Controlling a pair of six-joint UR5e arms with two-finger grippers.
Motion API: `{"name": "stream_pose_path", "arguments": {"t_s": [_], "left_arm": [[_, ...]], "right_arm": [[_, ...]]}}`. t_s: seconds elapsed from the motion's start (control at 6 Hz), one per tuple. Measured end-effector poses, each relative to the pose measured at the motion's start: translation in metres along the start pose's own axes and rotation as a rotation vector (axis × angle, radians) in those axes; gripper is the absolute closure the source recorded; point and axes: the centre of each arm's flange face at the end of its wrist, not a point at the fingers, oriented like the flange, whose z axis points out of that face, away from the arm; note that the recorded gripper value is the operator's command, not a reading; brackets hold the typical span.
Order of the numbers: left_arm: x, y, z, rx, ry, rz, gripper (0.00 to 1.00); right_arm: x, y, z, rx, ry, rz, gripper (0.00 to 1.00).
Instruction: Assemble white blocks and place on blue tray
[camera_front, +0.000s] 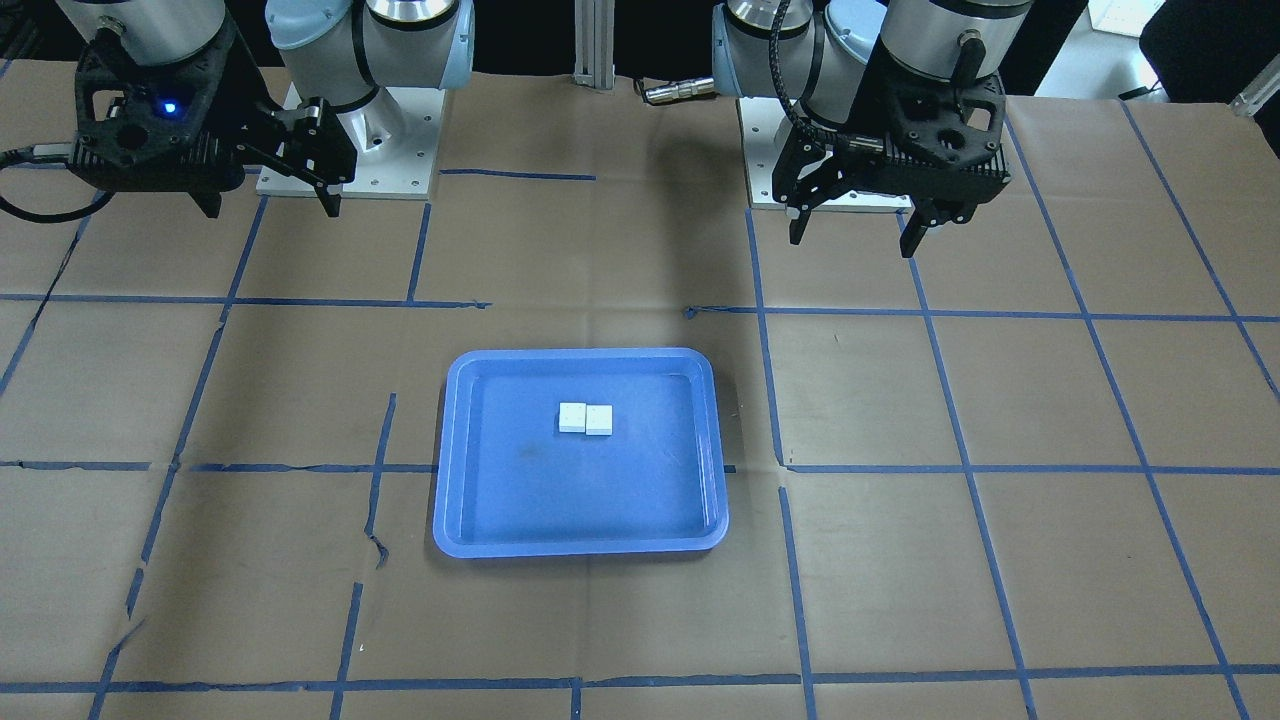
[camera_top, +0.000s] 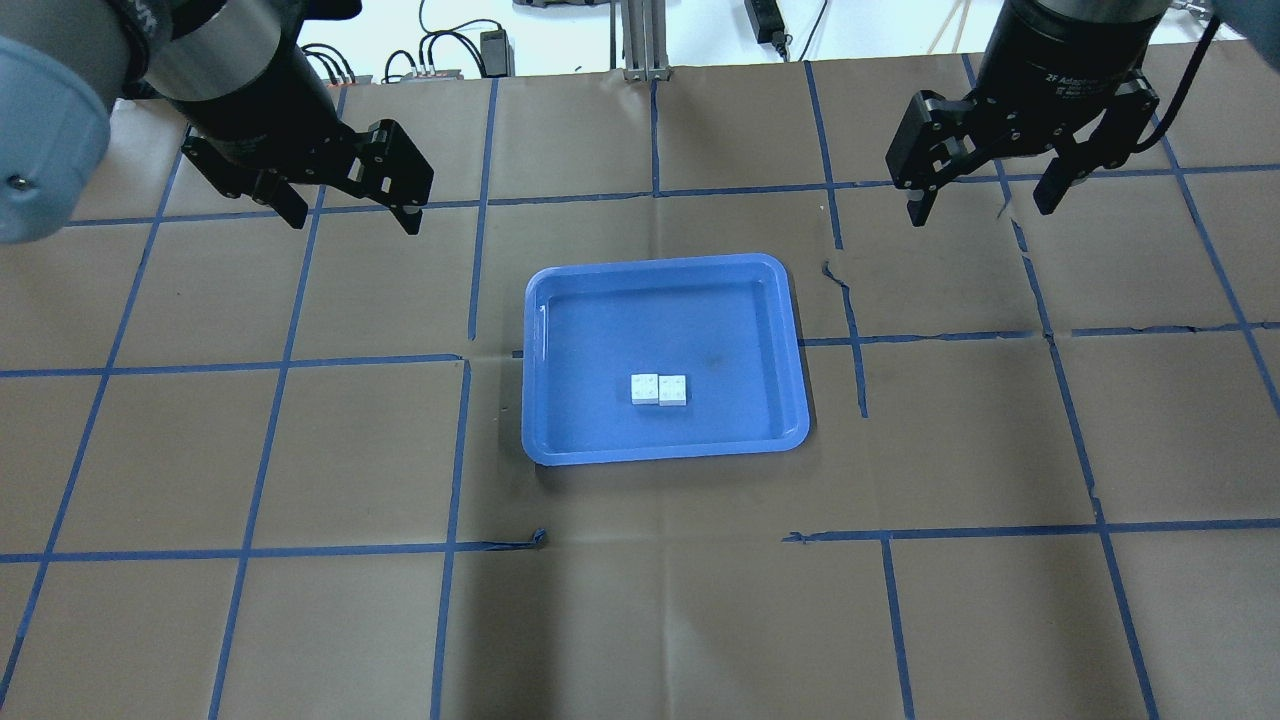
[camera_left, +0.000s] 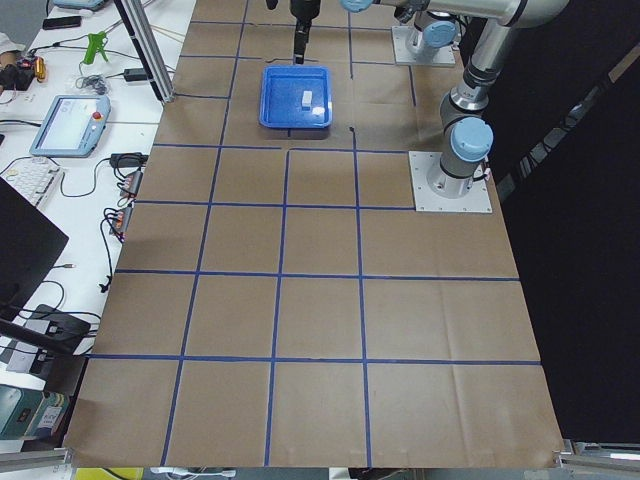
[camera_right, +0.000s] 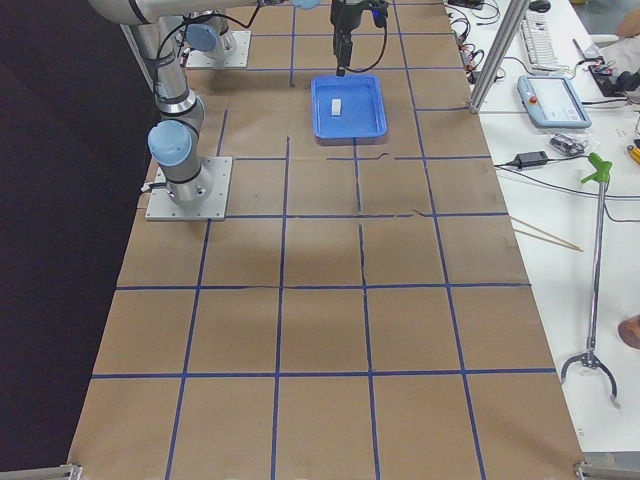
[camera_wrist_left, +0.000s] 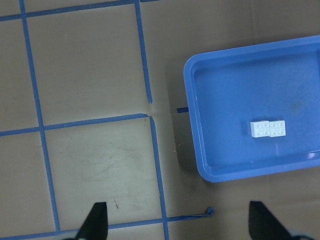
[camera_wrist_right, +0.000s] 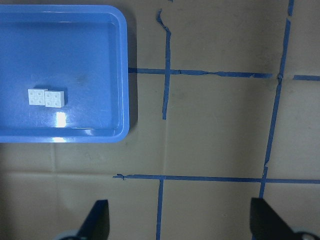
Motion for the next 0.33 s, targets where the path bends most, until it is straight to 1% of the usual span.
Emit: {"name": "stream_pose_path", "arguments": {"t_s": [0.33], "left_arm": [[-0.0035, 0.0015, -0.0008, -0.005, 0.0, -0.007, 0.01]], "right_arm": [[0.0003, 0.0004, -0.0002, -0.001, -0.001, 0.0, 0.0]]}}
